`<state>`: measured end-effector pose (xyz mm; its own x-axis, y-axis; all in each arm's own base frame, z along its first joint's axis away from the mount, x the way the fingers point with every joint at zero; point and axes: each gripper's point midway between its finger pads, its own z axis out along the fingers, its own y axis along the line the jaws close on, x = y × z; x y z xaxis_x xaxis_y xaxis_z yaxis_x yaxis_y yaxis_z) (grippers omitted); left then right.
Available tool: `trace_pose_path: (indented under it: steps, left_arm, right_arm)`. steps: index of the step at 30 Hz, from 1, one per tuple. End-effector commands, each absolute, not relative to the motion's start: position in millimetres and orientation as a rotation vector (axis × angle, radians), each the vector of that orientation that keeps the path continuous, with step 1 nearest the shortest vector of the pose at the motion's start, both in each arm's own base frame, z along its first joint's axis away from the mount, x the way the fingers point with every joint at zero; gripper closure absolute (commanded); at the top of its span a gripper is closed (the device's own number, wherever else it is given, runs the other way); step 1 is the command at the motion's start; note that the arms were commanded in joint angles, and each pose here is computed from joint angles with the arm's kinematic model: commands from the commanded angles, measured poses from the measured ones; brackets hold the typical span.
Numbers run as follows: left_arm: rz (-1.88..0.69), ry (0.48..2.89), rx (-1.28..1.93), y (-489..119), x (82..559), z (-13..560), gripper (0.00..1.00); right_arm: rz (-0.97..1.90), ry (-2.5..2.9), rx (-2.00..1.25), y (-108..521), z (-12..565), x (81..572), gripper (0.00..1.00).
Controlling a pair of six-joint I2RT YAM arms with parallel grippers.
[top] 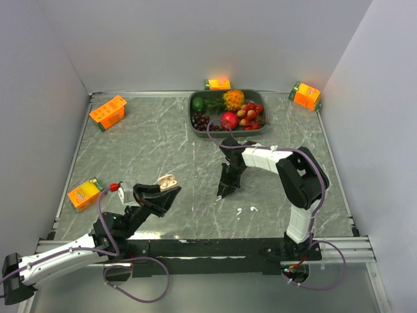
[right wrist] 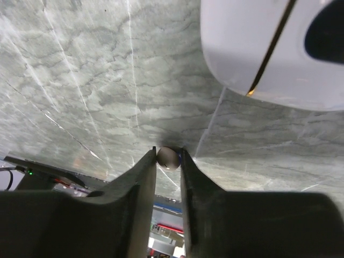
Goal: Insert the wireless bluetooth earbuds into the charging case
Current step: Pick up the earbud from the center of the board.
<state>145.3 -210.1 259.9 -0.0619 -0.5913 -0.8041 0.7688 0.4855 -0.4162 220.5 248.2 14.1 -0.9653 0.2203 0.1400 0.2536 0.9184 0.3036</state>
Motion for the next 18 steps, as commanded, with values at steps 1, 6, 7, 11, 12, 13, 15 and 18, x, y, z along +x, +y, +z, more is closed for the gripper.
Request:
trace_pose_path:
  steps: [1,6,7,11,12,13,15,18]
  left_arm:
    - [-1.134,1.215,0.201,-214,144,239,0.99]
    - [-1.135,1.216,0.202,-214,144,239,0.99]
    - [-1.133,1.215,0.201,-214,144,240,0.99]
    - [-1.134,1.216,0.203,-214,144,239,0.99]
    - [-1.131,1.219,0.203,-215,144,239,0.99]
    - [-1.130,1.217,0.204,-214,144,239,0.99]
    - [-1.131,1.216,0.203,-214,144,240,0.99]
    - [-1.128,1.220,0.205,-214,144,239,0.99]
  right_arm:
    - [-0.347,-3.006,-0.379,231,-9,223,0.78]
    - [-0.337,-3.043,-0.340,233,0,234,0.93]
    - [-0.323,-3.044,-0.335,231,1,234,0.96]
    - [-0.287,-3.093,-0.279,228,12,243,1.00]
    - [-0.283,-3.120,-0.277,228,17,249,1.00]
    - [-0.272,-3.131,-0.269,227,19,251,1.00]
    - [-0.264,-3.163,-0.243,226,29,254,1.00]
    - [-0.246,-3.245,-0.196,224,48,260,1.00]
